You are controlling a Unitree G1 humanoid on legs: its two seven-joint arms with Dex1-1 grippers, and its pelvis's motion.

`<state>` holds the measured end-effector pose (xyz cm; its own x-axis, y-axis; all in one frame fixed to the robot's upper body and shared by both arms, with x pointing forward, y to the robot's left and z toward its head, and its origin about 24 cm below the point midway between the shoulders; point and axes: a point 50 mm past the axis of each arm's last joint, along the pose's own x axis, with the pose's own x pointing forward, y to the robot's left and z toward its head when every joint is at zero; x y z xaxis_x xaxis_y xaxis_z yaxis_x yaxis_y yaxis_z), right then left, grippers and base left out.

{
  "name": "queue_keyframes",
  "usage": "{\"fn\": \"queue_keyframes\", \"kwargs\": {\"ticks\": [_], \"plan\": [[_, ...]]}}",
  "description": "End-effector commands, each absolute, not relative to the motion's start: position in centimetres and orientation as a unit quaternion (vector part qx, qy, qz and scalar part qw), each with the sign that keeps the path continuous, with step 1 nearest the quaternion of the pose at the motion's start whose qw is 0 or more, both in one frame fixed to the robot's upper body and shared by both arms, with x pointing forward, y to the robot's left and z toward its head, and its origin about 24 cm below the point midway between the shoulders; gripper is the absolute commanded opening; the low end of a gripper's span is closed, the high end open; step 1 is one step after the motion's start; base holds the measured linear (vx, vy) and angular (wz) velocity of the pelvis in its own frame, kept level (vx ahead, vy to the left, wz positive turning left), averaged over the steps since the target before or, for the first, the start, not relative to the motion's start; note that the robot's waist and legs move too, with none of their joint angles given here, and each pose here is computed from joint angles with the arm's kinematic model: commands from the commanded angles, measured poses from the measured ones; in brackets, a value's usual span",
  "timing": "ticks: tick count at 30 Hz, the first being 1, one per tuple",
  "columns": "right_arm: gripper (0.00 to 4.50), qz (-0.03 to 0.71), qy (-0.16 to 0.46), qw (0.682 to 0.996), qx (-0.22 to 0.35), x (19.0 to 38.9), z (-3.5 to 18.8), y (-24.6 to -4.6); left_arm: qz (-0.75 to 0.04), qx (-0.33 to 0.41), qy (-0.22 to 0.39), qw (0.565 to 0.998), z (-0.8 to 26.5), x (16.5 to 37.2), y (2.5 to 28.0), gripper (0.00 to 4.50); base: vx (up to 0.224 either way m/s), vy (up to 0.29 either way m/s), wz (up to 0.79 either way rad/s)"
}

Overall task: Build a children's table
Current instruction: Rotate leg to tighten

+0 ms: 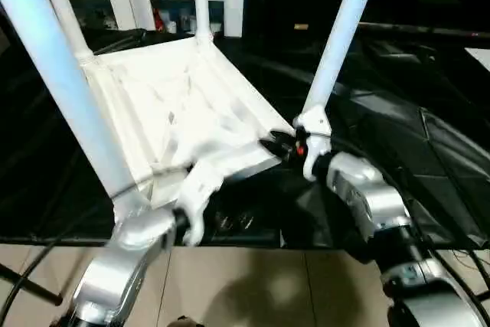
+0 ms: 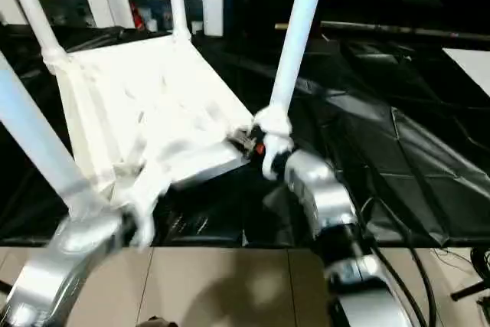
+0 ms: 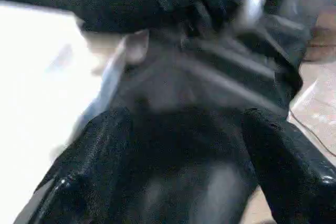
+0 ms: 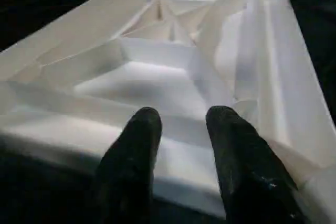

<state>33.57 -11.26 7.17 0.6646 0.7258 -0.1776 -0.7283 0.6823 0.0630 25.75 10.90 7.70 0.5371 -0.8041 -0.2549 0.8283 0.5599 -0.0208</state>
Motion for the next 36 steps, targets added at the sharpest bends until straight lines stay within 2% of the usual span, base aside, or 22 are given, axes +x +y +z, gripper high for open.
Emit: {"fn": "queue_keyframes", "kwargs": {"ticks": [1,3,4,5,6,8,12,17,19,20,22,28,29,32,34,36], "plan": [[1.95,0.4,0.088,0.912,-0.018,33.2,7.8,-13.1,-0.468,0.055,0.125,0.873,7.7,26.9,10.1,4.14,0.0,0.0,0.0],[2.2,0.406,0.094,0.908,-0.036,32.7,7.9,-14.0,-0.465,0.062,0.124,0.874,8.0,28.0,9.7,4.23,0.0,0.0,0.0],[2.26,0.407,0.104,0.906,-0.054,32.1,7.9,-15.2,-0.456,0.079,0.13,0.877,8.0,29.1,9.4,4.33,0.0,0.0,0.0],[2.31,0.407,0.106,0.906,-0.056,32.0,7.9,-15.4,-0.454,0.081,0.131,0.877,8.0,29.3,9.4,4.43,0.0,0.0,0.0],[2.53,0.406,0.11,0.905,-0.065,31.8,8.0,-16.0,-0.445,0.094,0.136,0.88,8.0,29.9,9.3,4.5,0.0,0.0,0.0],[2.63,0.39,0.127,0.907,-0.092,31.2,8.1,-18.2,-0.421,0.125,0.159,0.884,7.7,31.4,9.4,4.5,0.0,0.0,0.0],[2.98,0.343,0.146,0.919,-0.127,31.0,8.1,-20.9,-0.414,0.112,0.182,0.885,7.2,33.0,8.8,4.5,0.0,0.0,0.0],[3.34,0.33,0.154,0.922,-0.133,31.1,8.4,-21.6,-0.394,0.095,0.201,0.892,6.9,34.6,8.2,4.12,0.0,0.0,0.0],[3.34,0.329,0.154,0.922,-0.133,31.2,8.5,-21.6,-0.39,0.097,0.204,0.893,6.8,34.8,8.2,3.88,0.0,0.0,0.0],[3.18,0.328,0.154,0.922,-0.133,31.3,8.5,-21.5,-0.387,0.098,0.206,0.893,6.8,35.0,8.2,3.71,0.0,0.0,0.0],[3.03,0.325,0.153,0.923,-0.134,31.4,8.6,-21.4,-0.382,0.093,0.212,0.895,6.8,35.4,8.1,3.67,0.0,0.0,0.0],[3.03,0.321,0.156,0.924,-0.14,31.6,8.4,-21.2,-0.376,0.107,0.231,0.891,5.9,36.0,8.4,3.1,0.0,0.0,0.0],[3.03,0.321,0.156,0.924,-0.141,31.6,8.4,-21.1,-0.38,0.111,0.235,0.888,5.7,36.0,8.5,2.85,0.0,0.0,0.0],[3.03,0.319,0.158,0.923,-0.145,31.6,8.4,-21.2,-0.384,0.115,0.24,0.884,5.4,36.1,8.5,2.72,0.0,0.0,0.0],[3.03,0.318,0.159,0.923,-0.147,31.6,8.3,-21.2,-0.384,0.115,0.241,0.884,5.3,36.1,8.6,2.4,0.0,0.0,0.0],[3.03,0.316,0.16,0.923,-0.149,31.7,8.3,-21.3,-0.382,0.117,0.24,0.884,5.2,36.2,8.6,2.35,0.0,0.0,0.0]]}}
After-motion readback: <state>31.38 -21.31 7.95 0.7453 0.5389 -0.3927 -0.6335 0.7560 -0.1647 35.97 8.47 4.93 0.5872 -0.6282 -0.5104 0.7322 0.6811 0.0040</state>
